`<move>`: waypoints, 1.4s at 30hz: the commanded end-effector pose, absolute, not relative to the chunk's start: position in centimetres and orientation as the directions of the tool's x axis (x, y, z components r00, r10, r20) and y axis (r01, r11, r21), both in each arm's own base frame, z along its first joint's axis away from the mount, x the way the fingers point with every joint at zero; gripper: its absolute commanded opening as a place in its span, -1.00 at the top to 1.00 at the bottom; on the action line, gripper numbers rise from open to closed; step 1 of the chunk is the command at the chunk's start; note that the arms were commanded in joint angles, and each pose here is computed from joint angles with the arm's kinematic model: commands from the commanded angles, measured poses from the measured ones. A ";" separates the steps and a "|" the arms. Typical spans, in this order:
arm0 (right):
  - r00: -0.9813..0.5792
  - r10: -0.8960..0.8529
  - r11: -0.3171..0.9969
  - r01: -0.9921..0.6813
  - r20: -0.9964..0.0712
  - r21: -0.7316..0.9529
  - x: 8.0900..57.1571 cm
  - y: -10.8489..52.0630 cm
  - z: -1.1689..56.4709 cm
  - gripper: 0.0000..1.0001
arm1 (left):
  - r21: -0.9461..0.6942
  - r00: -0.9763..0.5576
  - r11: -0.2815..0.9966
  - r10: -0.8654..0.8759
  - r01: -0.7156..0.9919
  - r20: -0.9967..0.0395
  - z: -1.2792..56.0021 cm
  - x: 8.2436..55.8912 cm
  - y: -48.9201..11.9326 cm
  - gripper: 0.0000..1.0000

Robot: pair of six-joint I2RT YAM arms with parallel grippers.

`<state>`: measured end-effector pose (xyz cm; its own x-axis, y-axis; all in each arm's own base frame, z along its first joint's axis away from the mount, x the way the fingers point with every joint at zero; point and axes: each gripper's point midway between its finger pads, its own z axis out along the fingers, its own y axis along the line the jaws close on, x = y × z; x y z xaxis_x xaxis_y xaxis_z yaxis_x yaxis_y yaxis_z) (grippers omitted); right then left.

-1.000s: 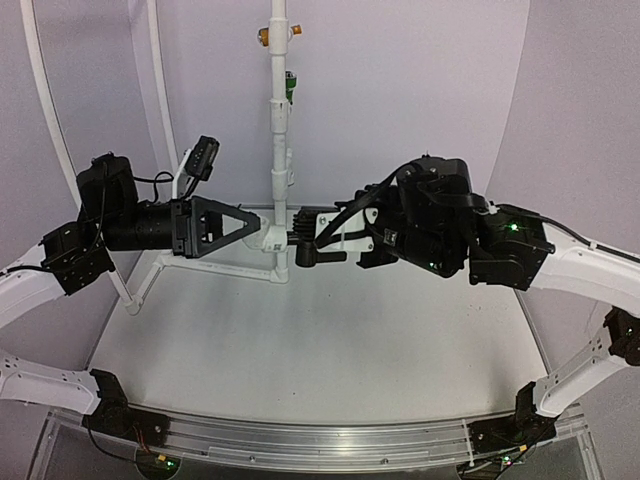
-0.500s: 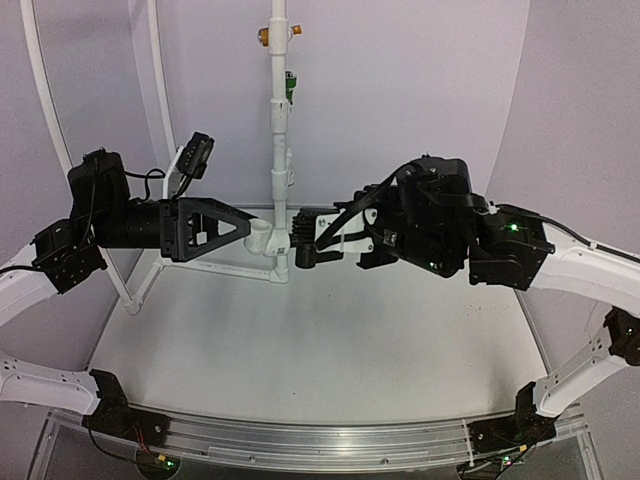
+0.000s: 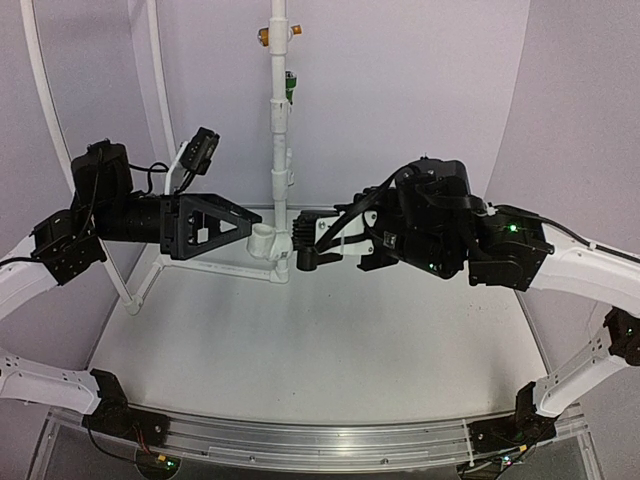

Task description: Install the water faucets

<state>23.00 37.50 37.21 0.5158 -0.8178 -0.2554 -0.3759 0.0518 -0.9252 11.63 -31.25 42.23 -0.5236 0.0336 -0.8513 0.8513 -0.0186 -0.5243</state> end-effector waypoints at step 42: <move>0.357 -0.837 0.143 -0.589 -0.415 -0.795 24.4 37.0 35.8 1.00 | -0.059 -0.163 0.277 0.371 0.959 -0.914 34.2 14.8 -33.7 -0.56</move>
